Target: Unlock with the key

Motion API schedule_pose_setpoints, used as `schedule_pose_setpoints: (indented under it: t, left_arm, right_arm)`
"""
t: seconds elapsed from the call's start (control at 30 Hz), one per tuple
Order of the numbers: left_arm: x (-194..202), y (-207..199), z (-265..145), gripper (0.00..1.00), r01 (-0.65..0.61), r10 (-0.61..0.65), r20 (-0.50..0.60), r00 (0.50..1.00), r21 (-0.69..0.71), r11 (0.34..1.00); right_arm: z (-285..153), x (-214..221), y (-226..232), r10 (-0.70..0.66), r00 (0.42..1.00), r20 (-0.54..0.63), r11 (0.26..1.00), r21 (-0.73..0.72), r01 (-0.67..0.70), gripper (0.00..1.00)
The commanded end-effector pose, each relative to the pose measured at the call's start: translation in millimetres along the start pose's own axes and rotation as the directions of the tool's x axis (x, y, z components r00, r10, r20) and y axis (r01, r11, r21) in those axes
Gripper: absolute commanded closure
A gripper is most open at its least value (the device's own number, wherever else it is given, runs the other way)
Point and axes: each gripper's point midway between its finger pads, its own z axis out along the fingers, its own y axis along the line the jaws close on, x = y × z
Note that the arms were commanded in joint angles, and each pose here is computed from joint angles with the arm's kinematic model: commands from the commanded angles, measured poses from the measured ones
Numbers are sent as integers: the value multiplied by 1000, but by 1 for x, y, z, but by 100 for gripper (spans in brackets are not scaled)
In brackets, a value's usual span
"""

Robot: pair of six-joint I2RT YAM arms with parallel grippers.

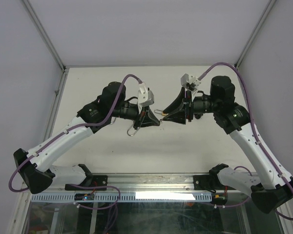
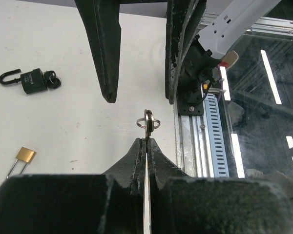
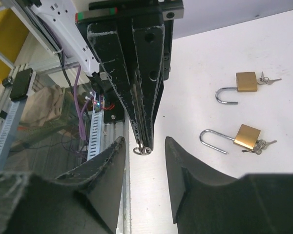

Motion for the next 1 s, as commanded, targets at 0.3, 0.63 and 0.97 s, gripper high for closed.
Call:
schedule_pose_setpoints:
  t: [0.3,0.63,0.97]
  left_arm:
    - [-19,-4,0,100,-79,79,9,997,19,997]
    - [-18,-6,2,100,-94,93,6,996,30,995]
    - [-19,-7,3,100,-108,108,6,994,28,994]
  right_arm:
    - [6,0,7,-242,969,-40,967,-96,238,75]
    - [3,14,9,-231,969,-83,969,-104,222,78]
    - [7,10,15,-251,966,-57,960,-143,241,96]
